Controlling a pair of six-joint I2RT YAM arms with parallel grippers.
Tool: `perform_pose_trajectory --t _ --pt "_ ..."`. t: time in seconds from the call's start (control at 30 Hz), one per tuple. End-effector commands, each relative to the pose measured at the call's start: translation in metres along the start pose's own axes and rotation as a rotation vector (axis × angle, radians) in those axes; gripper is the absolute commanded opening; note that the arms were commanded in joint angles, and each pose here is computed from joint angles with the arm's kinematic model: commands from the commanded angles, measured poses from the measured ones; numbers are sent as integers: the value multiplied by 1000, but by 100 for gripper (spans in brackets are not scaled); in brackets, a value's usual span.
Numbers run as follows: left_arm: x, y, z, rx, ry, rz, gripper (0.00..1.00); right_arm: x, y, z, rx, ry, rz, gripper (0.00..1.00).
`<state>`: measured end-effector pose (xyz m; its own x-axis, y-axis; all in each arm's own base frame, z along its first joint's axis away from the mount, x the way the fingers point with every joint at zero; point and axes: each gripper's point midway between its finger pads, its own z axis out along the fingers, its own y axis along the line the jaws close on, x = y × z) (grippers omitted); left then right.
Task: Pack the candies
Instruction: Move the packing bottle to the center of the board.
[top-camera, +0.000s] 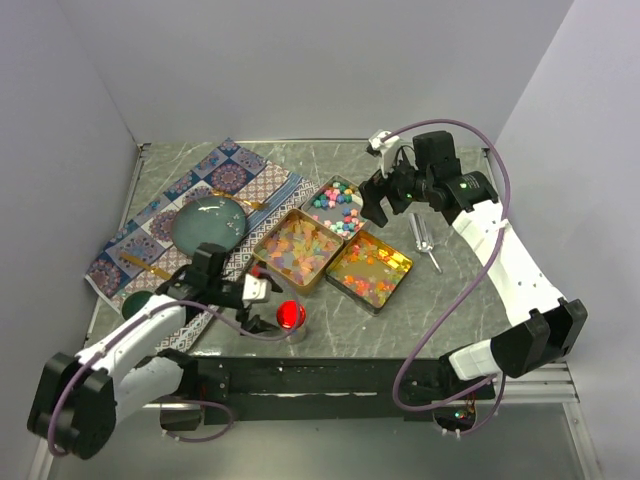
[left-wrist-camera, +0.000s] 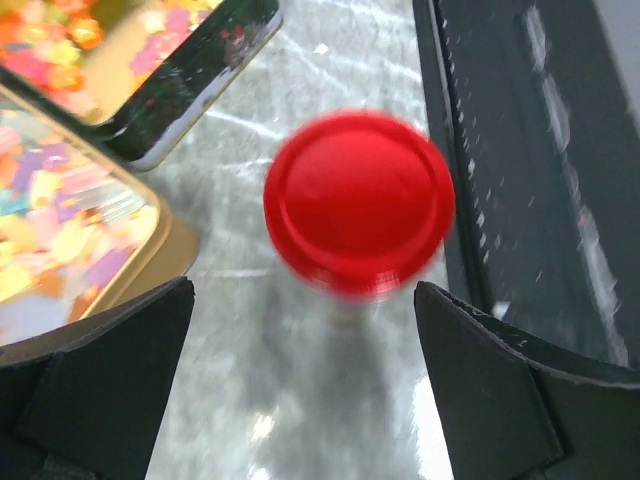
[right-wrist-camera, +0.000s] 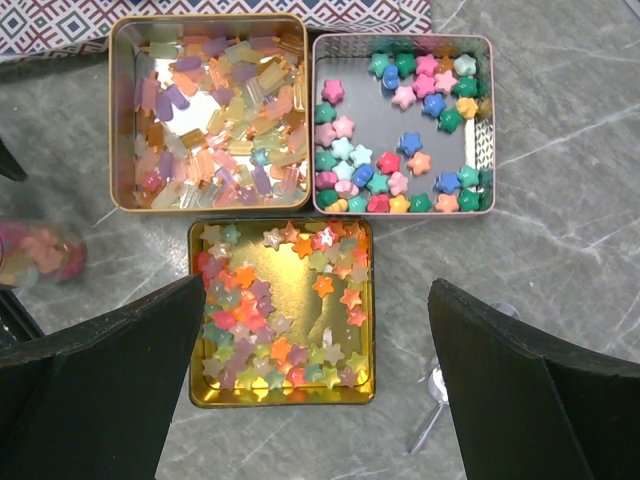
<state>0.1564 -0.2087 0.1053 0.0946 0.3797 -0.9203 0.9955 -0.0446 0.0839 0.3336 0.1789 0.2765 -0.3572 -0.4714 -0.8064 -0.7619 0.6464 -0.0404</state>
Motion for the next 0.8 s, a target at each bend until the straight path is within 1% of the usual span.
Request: perform_pose_trajectory --t 0.0,0.03,0.07,0.1,0.13,0.17,0.23,0.37,0.57,0.77 --pt "-22 31 15 -70 -11 -147 99 -5 -3 -3 4 -15 -10 100" --pt "-21 29 16 -51 -6 -156 99 -5 -3 -4 5 -14 -12 100" --pt "-22 27 17 -26 -3 -124 99 -4 -3 -4 5 -13 -13 100" --pt "-18 16 16 15 8 -145 99 -4 -3 -4 2 -11 -15 100" --pt "-20 9 15 52 -4 -132 99 -3 -3 -4 1 -10 -16 100" --pt "-21 6 15 63 -8 -108 99 -3 -2 -4 -2 -10 -16 100" --pt "-21 6 16 62 -5 -111 99 -3 -2 -6 -3 -13 -19 100" --pt "-19 1 23 110 25 -110 99 1 -2 -4 -7 -7 -18 100" --pt "-18 -4 29 139 47 -101 95 2 -3 -6 -5 -5 -17 100" --pt "-15 -2 36 159 79 -124 88 -1 -4 -8 0 -10 -14 100"
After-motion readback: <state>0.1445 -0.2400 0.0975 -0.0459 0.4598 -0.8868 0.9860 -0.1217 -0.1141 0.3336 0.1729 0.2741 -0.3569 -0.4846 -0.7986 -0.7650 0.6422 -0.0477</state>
